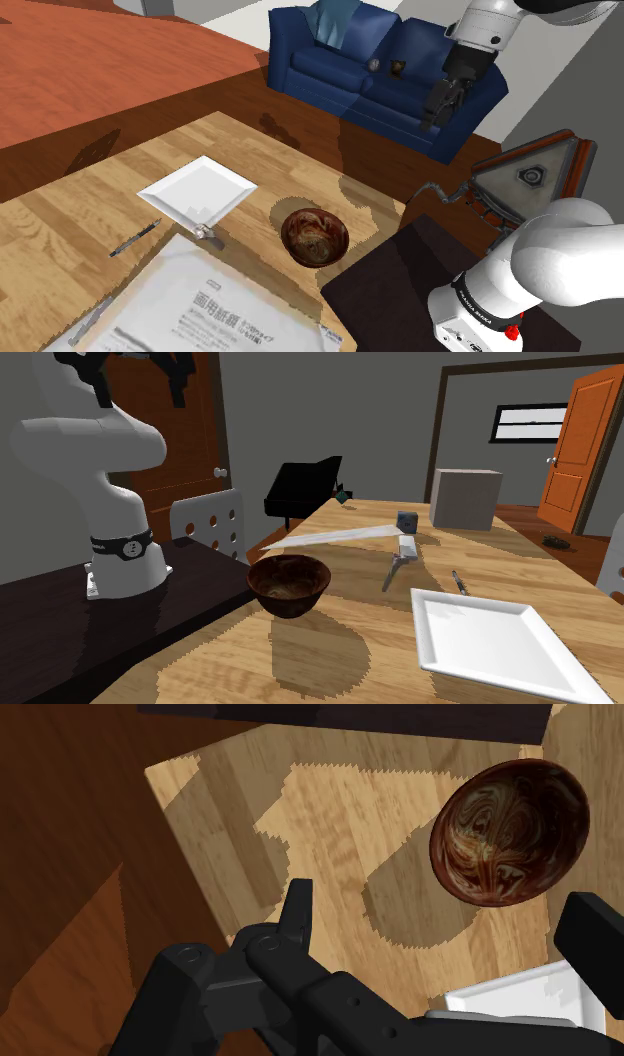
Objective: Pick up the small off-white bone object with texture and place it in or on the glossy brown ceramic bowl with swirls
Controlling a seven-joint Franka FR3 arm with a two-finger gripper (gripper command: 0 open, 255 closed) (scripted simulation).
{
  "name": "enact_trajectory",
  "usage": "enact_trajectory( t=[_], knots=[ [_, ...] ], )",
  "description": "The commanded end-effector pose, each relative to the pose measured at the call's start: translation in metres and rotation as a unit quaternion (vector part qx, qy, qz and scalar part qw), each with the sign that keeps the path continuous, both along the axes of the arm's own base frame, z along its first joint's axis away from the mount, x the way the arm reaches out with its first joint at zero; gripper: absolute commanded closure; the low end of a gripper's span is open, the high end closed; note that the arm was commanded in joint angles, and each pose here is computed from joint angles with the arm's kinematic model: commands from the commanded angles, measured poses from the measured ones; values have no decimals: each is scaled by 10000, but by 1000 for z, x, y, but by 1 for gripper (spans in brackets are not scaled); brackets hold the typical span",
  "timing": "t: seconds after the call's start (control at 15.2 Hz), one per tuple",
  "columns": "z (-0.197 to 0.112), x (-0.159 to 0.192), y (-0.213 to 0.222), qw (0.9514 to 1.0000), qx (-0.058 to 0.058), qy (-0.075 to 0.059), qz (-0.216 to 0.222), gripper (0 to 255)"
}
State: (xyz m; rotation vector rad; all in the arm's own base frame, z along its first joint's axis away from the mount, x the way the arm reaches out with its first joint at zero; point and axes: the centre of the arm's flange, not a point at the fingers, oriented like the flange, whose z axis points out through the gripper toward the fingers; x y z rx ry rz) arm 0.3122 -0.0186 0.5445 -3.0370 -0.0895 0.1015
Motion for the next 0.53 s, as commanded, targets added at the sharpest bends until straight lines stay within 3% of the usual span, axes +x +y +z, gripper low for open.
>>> enact_trajectory(
  t=[0.0, 0.46],
  knots=[
    [0, 0, 0, 10000, 0, 0, 0, 0],
    [-38, 27, 87, 9996, -249, -54, -79, 0]
  ],
)
